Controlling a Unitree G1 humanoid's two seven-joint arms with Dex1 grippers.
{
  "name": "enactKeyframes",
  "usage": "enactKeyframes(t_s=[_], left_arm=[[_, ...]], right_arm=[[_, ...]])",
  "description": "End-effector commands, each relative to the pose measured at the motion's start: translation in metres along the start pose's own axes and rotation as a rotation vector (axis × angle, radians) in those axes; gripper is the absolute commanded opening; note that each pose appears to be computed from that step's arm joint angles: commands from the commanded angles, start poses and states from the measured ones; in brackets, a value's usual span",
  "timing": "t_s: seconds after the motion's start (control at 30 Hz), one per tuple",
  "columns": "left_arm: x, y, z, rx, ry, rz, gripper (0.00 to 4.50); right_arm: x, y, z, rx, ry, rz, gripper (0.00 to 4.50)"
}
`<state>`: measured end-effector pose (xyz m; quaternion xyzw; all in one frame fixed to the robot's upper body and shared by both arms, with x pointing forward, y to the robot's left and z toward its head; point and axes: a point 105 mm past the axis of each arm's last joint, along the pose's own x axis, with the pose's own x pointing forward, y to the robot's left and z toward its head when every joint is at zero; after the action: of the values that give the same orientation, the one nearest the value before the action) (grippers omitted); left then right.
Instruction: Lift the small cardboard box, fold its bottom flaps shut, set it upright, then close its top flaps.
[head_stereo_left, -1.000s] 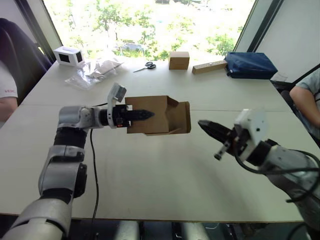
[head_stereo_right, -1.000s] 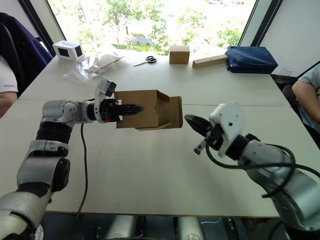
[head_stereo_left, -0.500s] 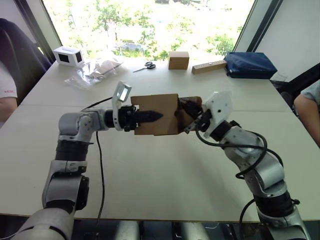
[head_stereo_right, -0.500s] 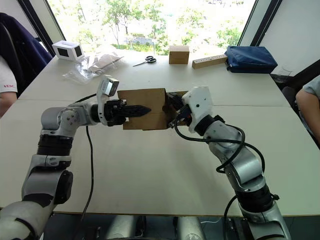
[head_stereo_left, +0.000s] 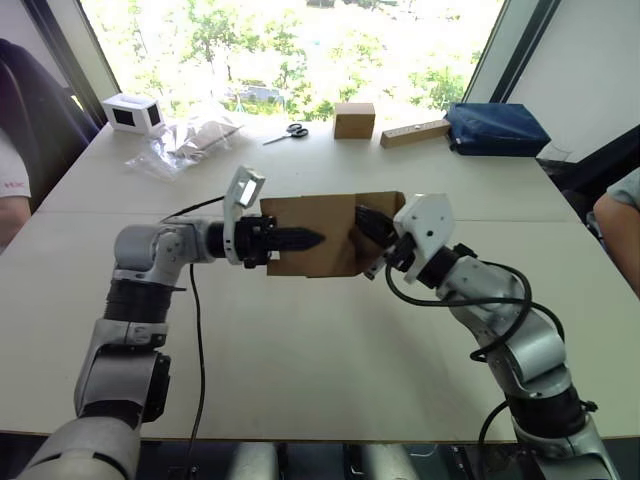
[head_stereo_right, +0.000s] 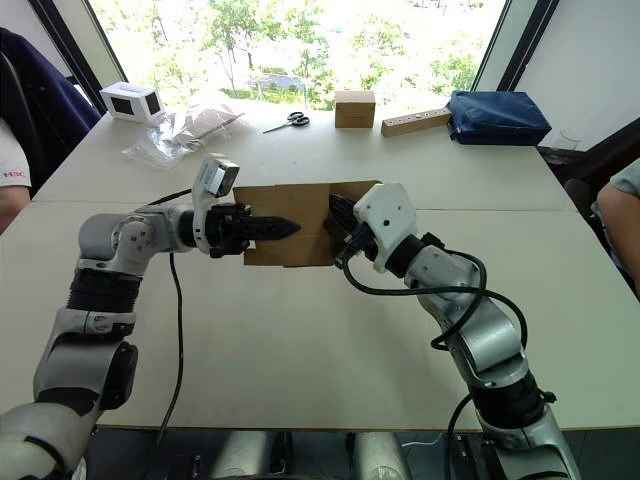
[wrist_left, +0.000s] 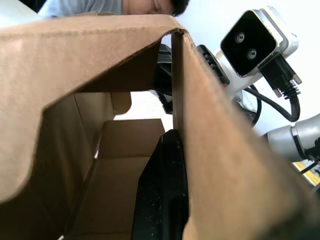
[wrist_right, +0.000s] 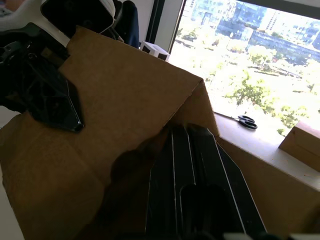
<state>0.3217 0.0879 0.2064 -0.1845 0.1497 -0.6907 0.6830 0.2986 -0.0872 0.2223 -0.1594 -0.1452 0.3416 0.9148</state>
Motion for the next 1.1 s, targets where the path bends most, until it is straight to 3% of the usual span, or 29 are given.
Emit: enactKeyframes(t_s=[0.03, 0.23, 0.4, 0.73, 1.1], left_arm=[[-0.004, -0.007, 0.019, 0.066, -0.038, -0.012, 0.04], [-0.007, -0.008, 0.027, 0.070, -0.068, -0.010, 0.04], [-0.004, -0.011, 0.030, 0.065, -0.082, -0.027, 0.04], [0.006, -0.020, 0.029, 0.052, -0.076, -0.072, 0.04], [0.014, -0.019, 0.027, 0.043, -0.080, -0.086, 0.04]], right_arm=[[-0.018, -0.013, 0.023, -0.030, -0.064, -0.078, 0.00], [-0.058, 0.002, 0.000, 0.060, 0.046, -0.139, 0.00], [-0.063, 0.017, -0.018, 0.081, 0.110, -0.121, 0.00], [-0.043, 0.022, -0.020, 0.052, 0.063, -0.085, 0.00], [-0.018, 0.042, -0.017, -0.038, 0.025, 0.134, 0.00]])
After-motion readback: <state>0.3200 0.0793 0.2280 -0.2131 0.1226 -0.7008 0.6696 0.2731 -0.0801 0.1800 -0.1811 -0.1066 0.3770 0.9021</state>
